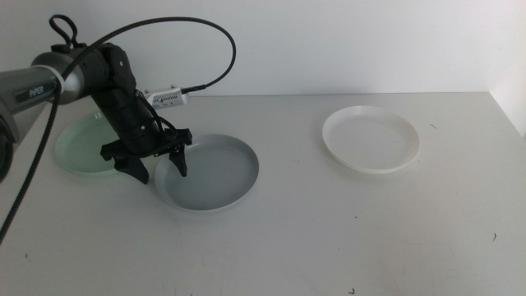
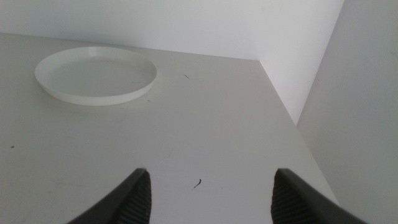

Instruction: Stack the three bowls on top of each other.

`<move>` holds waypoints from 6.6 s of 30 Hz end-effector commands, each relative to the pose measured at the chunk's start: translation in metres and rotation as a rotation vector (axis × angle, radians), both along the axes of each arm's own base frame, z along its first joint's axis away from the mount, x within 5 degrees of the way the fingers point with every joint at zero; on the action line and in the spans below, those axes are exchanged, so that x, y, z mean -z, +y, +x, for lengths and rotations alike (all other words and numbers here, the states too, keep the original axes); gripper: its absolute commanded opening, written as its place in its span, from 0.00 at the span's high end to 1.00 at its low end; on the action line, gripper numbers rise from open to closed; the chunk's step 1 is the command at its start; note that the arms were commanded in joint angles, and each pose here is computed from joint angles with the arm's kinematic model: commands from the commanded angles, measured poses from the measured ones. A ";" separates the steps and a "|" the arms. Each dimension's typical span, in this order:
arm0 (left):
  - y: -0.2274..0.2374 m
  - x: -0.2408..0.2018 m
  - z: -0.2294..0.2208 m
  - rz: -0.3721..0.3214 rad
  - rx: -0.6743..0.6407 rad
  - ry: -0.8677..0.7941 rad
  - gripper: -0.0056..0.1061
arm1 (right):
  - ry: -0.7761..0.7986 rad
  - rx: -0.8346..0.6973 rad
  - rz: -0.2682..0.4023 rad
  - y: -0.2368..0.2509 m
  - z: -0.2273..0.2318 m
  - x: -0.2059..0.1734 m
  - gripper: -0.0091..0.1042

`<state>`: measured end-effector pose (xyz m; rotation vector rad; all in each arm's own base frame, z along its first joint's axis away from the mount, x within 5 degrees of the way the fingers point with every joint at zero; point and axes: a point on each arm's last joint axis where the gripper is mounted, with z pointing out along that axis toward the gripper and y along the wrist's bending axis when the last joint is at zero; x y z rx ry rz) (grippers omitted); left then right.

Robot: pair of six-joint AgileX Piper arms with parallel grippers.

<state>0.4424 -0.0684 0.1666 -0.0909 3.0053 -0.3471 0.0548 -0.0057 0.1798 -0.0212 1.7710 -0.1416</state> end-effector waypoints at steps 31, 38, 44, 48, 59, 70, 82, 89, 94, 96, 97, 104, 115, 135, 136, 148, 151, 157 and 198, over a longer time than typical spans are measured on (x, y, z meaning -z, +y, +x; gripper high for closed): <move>0.009 -0.102 -0.079 -0.009 0.004 -0.211 0.95 | -0.111 -0.012 -0.027 0.001 -0.001 -0.011 0.48; -0.002 -0.119 -0.125 -0.076 0.006 -0.234 0.95 | -0.111 -0.012 -0.027 0.001 -0.001 -0.011 0.48; -0.044 -0.114 -0.134 -0.105 0.069 -0.238 0.95 | -0.111 -0.012 -0.027 0.001 -0.001 -0.011 0.48; -0.076 -0.106 -0.136 -0.129 0.111 -0.265 0.95 | -0.111 -0.012 -0.027 0.001 -0.001 -0.011 0.48; -0.133 -0.065 -0.130 -0.186 0.154 -0.279 0.95 | -0.111 -0.012 -0.027 0.001 -0.001 -0.011 0.48; -0.141 -0.036 -0.119 -0.168 0.146 -0.275 0.95 | -0.111 -0.012 -0.027 0.001 -0.001 -0.011 0.48; -0.139 -0.033 -0.119 -0.131 0.180 -0.271 0.48 | -0.111 -0.012 -0.027 0.001 -0.001 -0.011 0.48; -0.132 -0.059 -0.123 -0.108 0.220 -0.352 0.06 | -0.111 -0.012 -0.027 0.001 -0.001 -0.011 0.48; -0.122 -0.098 -0.132 -0.087 0.260 -0.484 0.03 | -0.111 -0.012 -0.027 0.001 -0.001 -0.011 0.48; -0.118 -0.112 -0.137 -0.082 0.270 -0.529 0.03 | -0.111 -0.012 -0.027 0.001 -0.001 -0.011 0.48; -0.115 -0.120 -0.139 -0.076 0.277 -0.555 0.03 | -0.111 -0.012 -0.027 0.001 -0.001 -0.011 0.48; -0.087 -0.165 -0.149 -0.090 0.154 -0.700 0.03 | -0.111 -0.012 -0.027 0.001 -0.001 -0.011 0.48; -0.018 -0.191 -0.144 0.039 -0.001 -0.716 0.03 | -0.111 -0.012 -0.027 0.001 -0.001 -0.011 0.48; 0.099 -0.207 -0.106 0.173 -0.206 -0.688 0.01 | -0.111 -0.012 -0.027 0.001 -0.001 -0.011 0.48; 0.104 -0.205 -0.100 0.162 -0.210 -0.677 0.01 | -0.111 -0.012 -0.027 0.001 -0.001 -0.011 0.48; 0.158 -0.156 -0.020 0.111 -0.202 -0.517 0.01 | -0.111 -0.012 -0.027 0.001 -0.001 -0.011 0.48; 0.168 -0.141 -0.003 0.099 -0.166 -0.480 0.01 | -0.111 -0.012 -0.027 0.001 -0.001 -0.011 0.48; 0.184 -0.106 0.026 0.039 -0.140 -0.463 0.01 | -0.111 -0.012 -0.027 0.001 -0.001 -0.011 0.48; 0.198 -0.046 0.043 0.041 -0.137 -0.366 0.95 | -0.111 -0.012 -0.027 0.001 -0.001 -0.011 0.48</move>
